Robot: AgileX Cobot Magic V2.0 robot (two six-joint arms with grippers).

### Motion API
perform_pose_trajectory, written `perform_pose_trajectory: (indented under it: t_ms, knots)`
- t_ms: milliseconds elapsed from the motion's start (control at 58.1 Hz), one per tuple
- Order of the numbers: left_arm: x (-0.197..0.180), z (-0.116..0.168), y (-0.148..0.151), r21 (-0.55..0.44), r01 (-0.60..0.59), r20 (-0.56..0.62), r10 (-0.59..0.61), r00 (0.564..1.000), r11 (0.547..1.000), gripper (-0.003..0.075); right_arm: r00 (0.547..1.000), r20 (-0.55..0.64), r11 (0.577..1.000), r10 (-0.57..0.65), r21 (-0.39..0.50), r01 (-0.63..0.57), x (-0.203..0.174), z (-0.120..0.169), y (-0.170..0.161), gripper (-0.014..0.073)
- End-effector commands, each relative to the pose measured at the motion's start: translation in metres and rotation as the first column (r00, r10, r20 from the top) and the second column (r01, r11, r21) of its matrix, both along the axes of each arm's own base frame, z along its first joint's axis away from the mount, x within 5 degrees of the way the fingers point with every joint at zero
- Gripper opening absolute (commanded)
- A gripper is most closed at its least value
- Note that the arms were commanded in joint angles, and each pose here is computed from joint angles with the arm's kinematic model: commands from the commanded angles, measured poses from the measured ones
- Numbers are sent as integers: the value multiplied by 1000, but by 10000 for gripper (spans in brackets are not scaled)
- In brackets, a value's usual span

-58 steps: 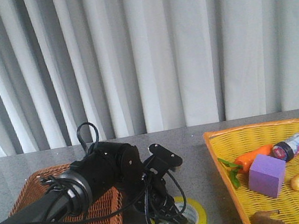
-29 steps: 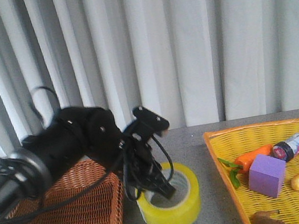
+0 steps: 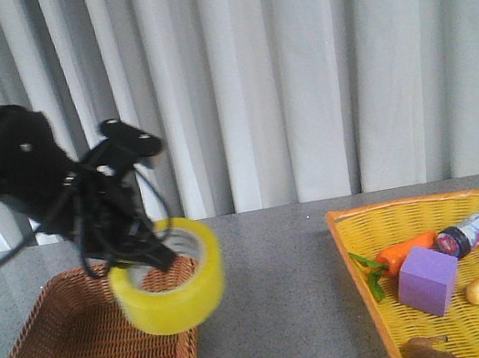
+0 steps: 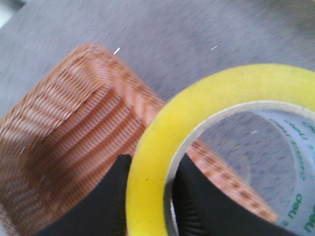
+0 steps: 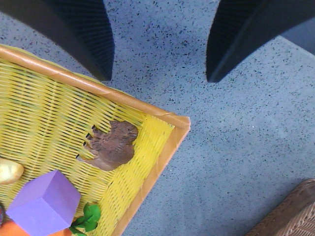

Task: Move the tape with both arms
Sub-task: 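Lift the tape roll and lower it into the brown basket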

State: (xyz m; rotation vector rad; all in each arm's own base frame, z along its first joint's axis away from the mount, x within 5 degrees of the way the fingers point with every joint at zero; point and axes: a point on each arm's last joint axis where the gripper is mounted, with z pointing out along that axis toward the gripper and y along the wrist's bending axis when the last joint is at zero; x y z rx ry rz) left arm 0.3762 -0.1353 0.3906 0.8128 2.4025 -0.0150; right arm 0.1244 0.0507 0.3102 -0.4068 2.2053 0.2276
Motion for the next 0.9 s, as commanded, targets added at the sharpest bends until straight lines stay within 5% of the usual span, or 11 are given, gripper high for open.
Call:
perform_pose_trajectory:
  t_ms: [0, 327, 654, 878]
  knots:
    - [-6, 35, 31, -66, -92, 118, 99, 988, 994, 84, 996, 89, 1000, 0, 23, -2, 3, 14, 0, 414]
    - [31, -11, 90, -8, -267, -47, 266, 963, 964, 84, 996, 89, 1000, 0, 23, -2, 3, 14, 0, 414]
    - [70, -87, 85, 7, -270, -229, 264, 937, 963, 84, 996, 89, 1000, 0, 23, -2, 3, 14, 0, 414]
    - [75, -103, 82, -5, -266, -278, 254, 926, 964, 144, 996, 89, 1000, 0, 23, -2, 3, 14, 0, 414]
